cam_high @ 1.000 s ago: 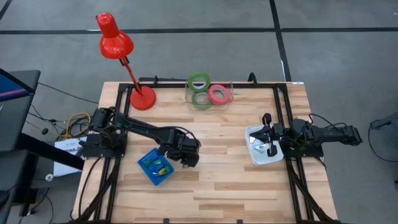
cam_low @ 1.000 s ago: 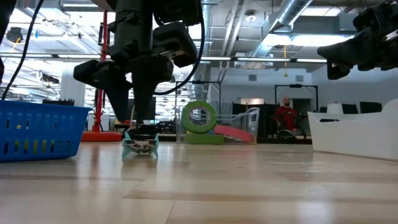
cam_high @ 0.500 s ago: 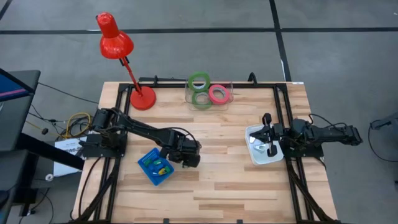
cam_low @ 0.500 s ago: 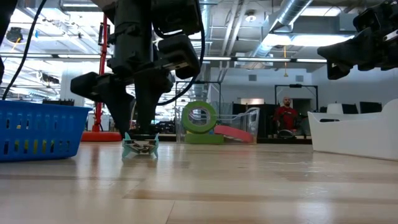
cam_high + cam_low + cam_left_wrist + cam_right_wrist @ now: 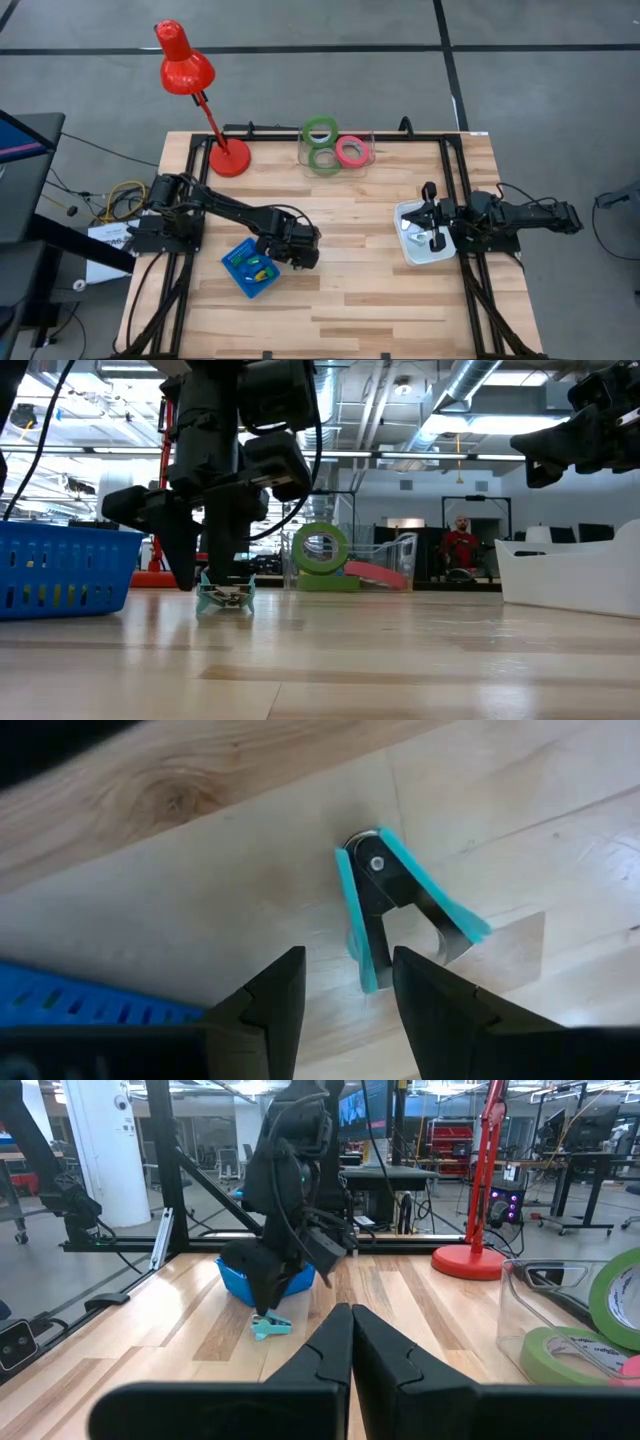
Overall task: Pick and place Stapler, Stapler remover, tape
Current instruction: Put the light blue stapler remover into the white bin
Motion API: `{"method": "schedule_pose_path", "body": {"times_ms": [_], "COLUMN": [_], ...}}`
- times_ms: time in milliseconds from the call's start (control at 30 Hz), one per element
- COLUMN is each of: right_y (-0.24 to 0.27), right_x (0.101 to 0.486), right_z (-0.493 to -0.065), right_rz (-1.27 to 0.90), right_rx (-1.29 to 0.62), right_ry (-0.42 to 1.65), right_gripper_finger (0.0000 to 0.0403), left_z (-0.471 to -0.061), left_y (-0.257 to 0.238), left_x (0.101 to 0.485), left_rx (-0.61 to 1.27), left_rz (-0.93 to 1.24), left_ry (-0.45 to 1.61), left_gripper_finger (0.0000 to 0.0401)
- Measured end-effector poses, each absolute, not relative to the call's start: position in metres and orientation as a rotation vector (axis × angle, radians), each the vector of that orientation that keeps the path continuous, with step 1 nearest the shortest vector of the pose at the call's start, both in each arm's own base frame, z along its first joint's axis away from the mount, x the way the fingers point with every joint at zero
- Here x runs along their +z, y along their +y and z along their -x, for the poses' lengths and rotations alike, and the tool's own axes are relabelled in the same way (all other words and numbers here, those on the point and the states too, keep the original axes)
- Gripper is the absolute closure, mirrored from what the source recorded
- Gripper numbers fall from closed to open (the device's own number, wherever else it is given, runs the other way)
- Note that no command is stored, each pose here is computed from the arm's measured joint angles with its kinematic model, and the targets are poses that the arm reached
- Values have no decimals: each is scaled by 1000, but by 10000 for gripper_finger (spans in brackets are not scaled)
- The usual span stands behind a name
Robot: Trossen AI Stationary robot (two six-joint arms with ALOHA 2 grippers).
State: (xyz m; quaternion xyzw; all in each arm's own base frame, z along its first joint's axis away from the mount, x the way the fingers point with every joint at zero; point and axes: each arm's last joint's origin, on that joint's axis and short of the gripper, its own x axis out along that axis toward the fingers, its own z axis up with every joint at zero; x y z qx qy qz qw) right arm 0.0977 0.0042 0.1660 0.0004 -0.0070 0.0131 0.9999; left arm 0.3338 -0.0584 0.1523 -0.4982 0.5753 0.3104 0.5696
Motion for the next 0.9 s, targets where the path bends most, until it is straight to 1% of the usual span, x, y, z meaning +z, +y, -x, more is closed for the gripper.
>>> {"method": "schedule_pose_path", "body": {"times_ms": [200,533,900], "right_y": [4,4,4], "right_x": [166,166,166], "right_z": [-98,-98,-98], "right_rz": [-1,-1,-1], "right_rx": [26,26,26], "right_ry": [-14,-14,-14], "right_gripper_finger": [403,403,403], "left_z": [-336,-337,-338], "left_y": [-59,-59,-59], "left_x": [153,153,153], "left_rx": [708,698,693], "left_rz": [1180,1185,1186], "left_ry": [1336,1327,1322], "left_gripper_finger": [263,335,378]}}
